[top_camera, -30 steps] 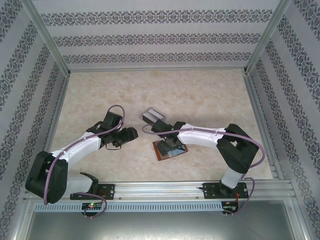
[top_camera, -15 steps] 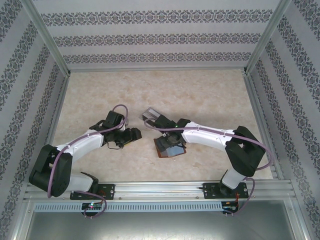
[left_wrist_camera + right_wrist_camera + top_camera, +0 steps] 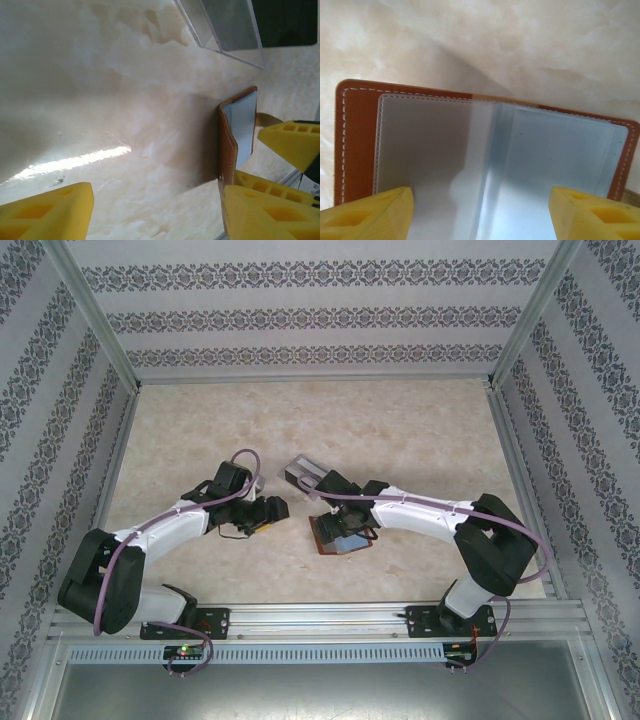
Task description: Put the credit cards into the card holder
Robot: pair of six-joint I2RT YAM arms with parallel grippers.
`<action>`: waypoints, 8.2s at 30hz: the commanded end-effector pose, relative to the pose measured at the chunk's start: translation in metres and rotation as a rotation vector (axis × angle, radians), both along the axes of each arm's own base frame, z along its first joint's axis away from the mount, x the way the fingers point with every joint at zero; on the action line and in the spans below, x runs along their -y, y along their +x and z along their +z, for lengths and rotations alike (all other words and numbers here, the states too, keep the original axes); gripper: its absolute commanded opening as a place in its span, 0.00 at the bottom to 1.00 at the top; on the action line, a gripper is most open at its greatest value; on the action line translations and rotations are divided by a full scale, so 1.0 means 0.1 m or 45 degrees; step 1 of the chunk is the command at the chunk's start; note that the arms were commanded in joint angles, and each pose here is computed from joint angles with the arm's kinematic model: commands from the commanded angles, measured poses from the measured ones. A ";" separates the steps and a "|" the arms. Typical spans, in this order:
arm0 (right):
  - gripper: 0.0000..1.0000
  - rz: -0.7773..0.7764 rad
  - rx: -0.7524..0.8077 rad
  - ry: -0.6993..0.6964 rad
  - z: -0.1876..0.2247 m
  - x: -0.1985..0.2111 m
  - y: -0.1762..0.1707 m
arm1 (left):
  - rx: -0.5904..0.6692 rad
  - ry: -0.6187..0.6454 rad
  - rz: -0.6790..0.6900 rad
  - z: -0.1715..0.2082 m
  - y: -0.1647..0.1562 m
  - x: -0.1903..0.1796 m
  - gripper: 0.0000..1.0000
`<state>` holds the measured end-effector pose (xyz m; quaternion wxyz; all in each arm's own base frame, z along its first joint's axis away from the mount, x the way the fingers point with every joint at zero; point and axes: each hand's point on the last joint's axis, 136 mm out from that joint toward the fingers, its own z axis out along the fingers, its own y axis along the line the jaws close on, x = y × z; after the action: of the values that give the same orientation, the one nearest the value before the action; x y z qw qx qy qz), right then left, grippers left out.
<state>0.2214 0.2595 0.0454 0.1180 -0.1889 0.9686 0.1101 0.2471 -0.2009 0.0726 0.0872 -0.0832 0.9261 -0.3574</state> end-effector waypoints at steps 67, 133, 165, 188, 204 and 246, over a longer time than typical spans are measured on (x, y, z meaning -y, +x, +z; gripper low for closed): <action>0.59 0.303 0.191 0.275 0.51 -0.61 1.31 | 0.044 0.178 -0.123 -0.21 -0.19 0.76 0.10; 0.51 0.323 0.508 0.011 0.63 -0.41 1.66 | 0.011 0.175 -0.165 -0.29 -0.25 0.78 0.09; 0.53 0.287 -0.016 0.587 0.53 -0.64 1.43 | 0.020 0.184 -0.163 -0.26 -0.24 0.77 0.09; 0.45 0.304 -0.115 0.802 0.72 -0.84 1.33 | 0.021 0.187 -0.166 -0.26 -0.25 0.76 0.08; 0.46 0.260 0.010 0.429 0.37 -0.62 1.42 | 0.017 0.185 -0.166 -0.26 -0.26 0.76 0.08; 0.17 0.282 -0.081 0.645 0.55 -0.80 1.27 | 0.011 0.187 -0.159 -0.29 -0.27 0.75 0.08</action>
<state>0.3533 0.3388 0.0954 0.1231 -0.2506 0.8922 0.3550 0.2229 -0.2744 0.0439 0.0715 -0.0245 0.9532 -0.2927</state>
